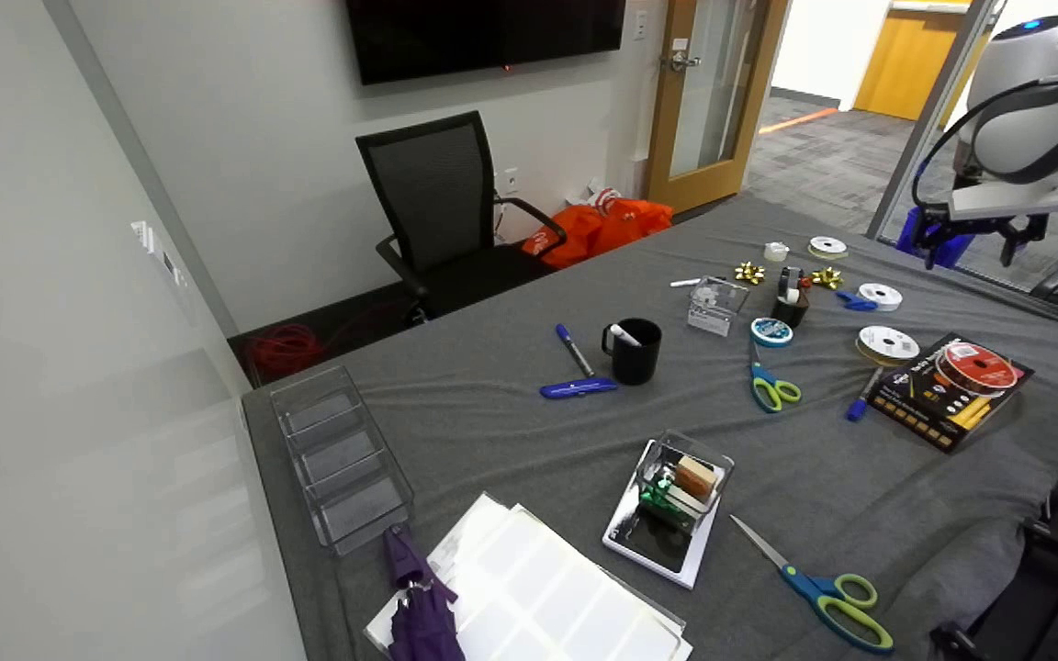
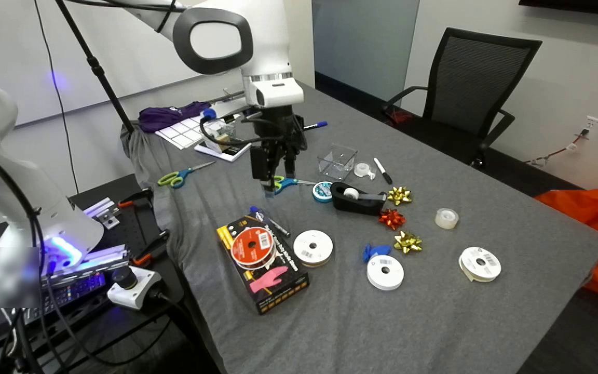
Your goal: Place the red ribbon tape in the clear container
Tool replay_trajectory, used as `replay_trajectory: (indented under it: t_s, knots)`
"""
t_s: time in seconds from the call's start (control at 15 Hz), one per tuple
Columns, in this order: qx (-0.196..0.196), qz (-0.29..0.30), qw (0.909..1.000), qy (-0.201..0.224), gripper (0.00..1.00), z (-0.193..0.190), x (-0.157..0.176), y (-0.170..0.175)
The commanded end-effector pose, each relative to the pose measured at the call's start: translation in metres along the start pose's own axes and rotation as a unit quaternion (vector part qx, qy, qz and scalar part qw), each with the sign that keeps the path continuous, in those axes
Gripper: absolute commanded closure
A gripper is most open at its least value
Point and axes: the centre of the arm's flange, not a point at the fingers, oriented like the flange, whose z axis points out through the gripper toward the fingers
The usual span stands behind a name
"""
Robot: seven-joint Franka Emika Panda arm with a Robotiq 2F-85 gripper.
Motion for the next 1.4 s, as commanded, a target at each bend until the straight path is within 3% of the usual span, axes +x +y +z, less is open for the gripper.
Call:
replay_trajectory:
  t_s: [0.0, 0.27, 0.53, 1.33]
  knots:
    - [0.012, 0.017, 0.9995, -0.024, 0.00, 0.032, -0.001, -0.001]
    - [0.022, 0.046, 0.9955, -0.080, 0.00, 0.052, -0.004, -0.002]
    - [0.029, 0.072, 0.9925, -0.094, 0.00, 0.073, -0.008, -0.010]
    - [-0.059, 0.058, 0.9914, -0.101, 0.00, 0.134, -0.038, -0.027]
